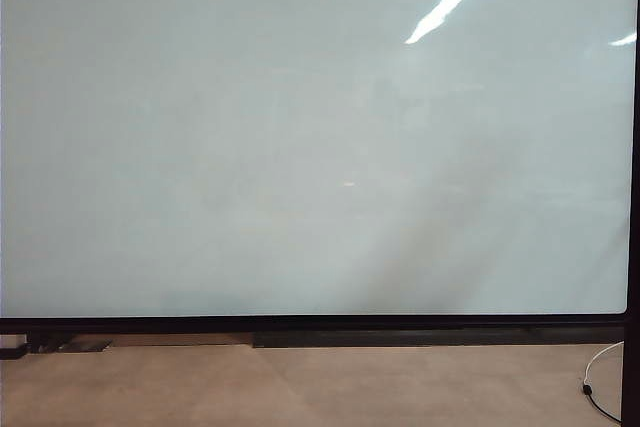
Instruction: Pick up the pen on the shelf to the right of the whiteboard and draw a rectangle.
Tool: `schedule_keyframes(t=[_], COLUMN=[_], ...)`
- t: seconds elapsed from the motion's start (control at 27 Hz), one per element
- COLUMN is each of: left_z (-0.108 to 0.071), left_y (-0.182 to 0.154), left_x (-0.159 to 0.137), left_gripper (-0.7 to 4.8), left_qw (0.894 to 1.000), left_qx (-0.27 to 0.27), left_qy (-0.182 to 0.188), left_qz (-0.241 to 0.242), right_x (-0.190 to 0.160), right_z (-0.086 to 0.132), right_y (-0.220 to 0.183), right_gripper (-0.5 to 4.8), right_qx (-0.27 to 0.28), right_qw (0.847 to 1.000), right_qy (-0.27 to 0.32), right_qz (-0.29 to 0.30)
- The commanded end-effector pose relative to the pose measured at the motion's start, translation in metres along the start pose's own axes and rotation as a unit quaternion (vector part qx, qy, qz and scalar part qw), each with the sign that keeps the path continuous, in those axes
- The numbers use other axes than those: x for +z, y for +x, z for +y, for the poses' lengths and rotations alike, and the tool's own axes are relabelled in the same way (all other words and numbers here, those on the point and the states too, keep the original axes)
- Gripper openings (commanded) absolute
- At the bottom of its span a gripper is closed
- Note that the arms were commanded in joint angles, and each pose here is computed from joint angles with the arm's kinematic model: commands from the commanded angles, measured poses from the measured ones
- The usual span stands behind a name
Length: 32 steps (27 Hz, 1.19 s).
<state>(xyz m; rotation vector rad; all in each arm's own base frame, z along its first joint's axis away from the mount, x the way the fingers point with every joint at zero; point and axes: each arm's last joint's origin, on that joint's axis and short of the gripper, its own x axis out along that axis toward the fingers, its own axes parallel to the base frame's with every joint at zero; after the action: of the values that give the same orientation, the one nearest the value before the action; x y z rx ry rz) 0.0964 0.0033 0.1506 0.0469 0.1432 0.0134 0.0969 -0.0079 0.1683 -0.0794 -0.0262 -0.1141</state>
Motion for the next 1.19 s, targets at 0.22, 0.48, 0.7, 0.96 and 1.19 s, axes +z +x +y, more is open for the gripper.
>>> schedule_keyframes(t=[0.22,0.48,0.7,0.96,1.19], left_z=[0.000,0.000,0.000,0.000,0.000], left_y=[0.000,0.000,0.000,0.000,0.000], left_x=[0.002,0.002,0.002,0.002,0.002], left_gripper=[-0.05,-0.05,-0.05,-0.05,-0.05], left_qw=[1.000,1.000,1.000,1.000,1.000], left_qx=[-0.001,-0.001,-0.001,-0.001,-0.001], left_qy=[0.000,0.000,0.000,0.000,0.000], left_qz=[-0.007,-0.008,-0.007,-0.008,-0.008], right_x=[-0.002,-0.001,0.023,0.104,0.158], right_z=[0.000,0.001,0.009,0.004,-0.024], right_y=[0.000,0.000,-0.004,0.006,0.041], right_gripper=[-0.09,-0.09,-0.09,-0.09,0.32], right_qx=[-0.002,0.016,0.163,0.141,0.149], right_qw=[1.000,1.000,0.977,0.983,0.983], right_qy=[0.002,0.015,0.093,0.038,0.042], right_qz=[-0.001,-0.004,-0.097,-0.111,-0.097])
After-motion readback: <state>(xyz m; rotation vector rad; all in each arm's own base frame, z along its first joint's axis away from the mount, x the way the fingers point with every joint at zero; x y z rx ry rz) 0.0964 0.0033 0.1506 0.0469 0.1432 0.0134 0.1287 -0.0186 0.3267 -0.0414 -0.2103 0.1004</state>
